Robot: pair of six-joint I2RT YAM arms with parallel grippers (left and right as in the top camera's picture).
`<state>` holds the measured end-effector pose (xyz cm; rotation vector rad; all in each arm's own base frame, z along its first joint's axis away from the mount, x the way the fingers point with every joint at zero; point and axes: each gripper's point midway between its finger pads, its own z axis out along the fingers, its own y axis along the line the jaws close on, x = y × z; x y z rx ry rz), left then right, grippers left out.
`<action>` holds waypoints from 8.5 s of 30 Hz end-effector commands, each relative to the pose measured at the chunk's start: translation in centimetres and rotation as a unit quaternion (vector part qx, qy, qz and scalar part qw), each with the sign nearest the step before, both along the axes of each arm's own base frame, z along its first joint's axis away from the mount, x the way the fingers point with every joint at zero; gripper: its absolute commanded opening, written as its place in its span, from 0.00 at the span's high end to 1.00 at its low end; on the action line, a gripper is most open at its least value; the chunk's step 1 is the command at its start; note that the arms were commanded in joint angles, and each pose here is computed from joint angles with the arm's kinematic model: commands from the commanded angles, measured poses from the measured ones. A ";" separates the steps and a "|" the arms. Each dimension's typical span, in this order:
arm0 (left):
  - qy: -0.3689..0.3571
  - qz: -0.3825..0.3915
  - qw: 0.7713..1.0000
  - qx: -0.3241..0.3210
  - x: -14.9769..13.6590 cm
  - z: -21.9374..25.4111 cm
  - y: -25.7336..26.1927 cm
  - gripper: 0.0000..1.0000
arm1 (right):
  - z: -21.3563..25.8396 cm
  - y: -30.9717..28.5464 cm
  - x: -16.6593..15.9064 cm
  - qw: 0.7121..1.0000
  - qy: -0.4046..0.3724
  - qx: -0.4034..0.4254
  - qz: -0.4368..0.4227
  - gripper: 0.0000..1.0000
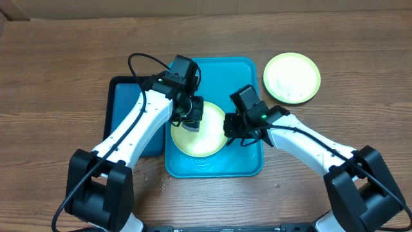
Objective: Clean dirty plates on tray and stack at the side
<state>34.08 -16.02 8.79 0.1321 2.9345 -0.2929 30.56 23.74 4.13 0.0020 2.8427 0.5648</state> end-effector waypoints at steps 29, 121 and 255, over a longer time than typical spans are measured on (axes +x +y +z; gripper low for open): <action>-0.002 0.006 1.000 -0.003 0.1 0.1 0.1 0.96 | -3.1 -0.2 -0.5 0.999 0.020 0.001 -0.035 0.88; 0.195 -0.058 0.950 -0.239 -3.6 -9.5 -5.1 0.96 | -3.1 -0.2 -0.4 0.999 0.020 0.001 -0.035 0.96; 0.082 -0.035 0.996 -0.030 -2.9 -5.5 1.6 0.69 | -3.1 -0.2 -0.4 0.999 0.018 0.002 -0.035 0.94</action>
